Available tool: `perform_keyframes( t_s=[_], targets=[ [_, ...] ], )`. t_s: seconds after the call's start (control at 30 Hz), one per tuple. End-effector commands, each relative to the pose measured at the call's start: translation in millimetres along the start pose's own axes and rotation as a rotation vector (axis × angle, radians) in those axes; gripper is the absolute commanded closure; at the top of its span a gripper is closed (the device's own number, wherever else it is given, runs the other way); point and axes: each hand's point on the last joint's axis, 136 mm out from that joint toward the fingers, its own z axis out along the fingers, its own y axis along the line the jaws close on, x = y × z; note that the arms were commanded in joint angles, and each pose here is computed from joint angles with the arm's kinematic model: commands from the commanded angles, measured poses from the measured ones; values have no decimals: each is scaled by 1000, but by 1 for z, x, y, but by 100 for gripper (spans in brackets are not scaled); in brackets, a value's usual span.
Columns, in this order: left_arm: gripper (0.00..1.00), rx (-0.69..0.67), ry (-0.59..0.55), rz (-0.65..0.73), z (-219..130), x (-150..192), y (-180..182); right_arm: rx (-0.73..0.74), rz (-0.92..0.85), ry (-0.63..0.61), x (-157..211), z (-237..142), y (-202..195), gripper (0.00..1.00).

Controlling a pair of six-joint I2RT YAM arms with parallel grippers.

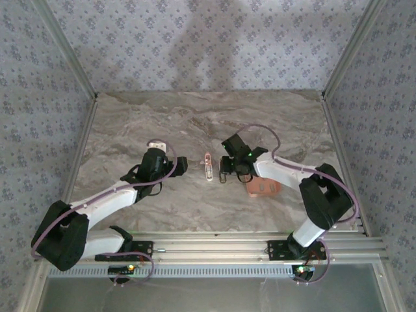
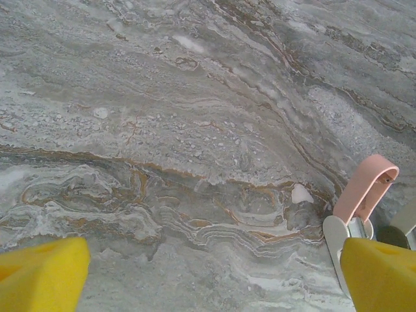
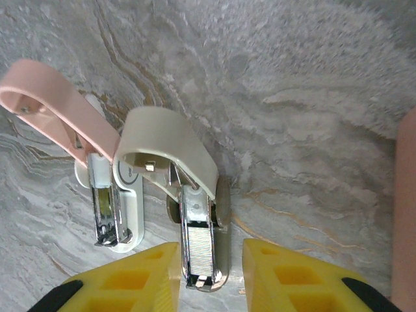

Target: Load the staples into the stapler

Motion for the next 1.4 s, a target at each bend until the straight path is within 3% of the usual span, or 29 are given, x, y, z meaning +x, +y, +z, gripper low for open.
perform_keyframes(
  t_s=[0.0, 0.57, 1.37],
  targets=[
    [1, 18, -16, 10, -2, -6, -3, -26, 20, 53, 9, 11, 1, 70],
    [1, 17, -9, 8, -1, -4, -3, 21, 42, 107, 20, 31, -13, 79],
    [2, 70, -16, -2, -7, -4, -11, 56, 50, 87, 26, 31, -17, 80]
  ],
)
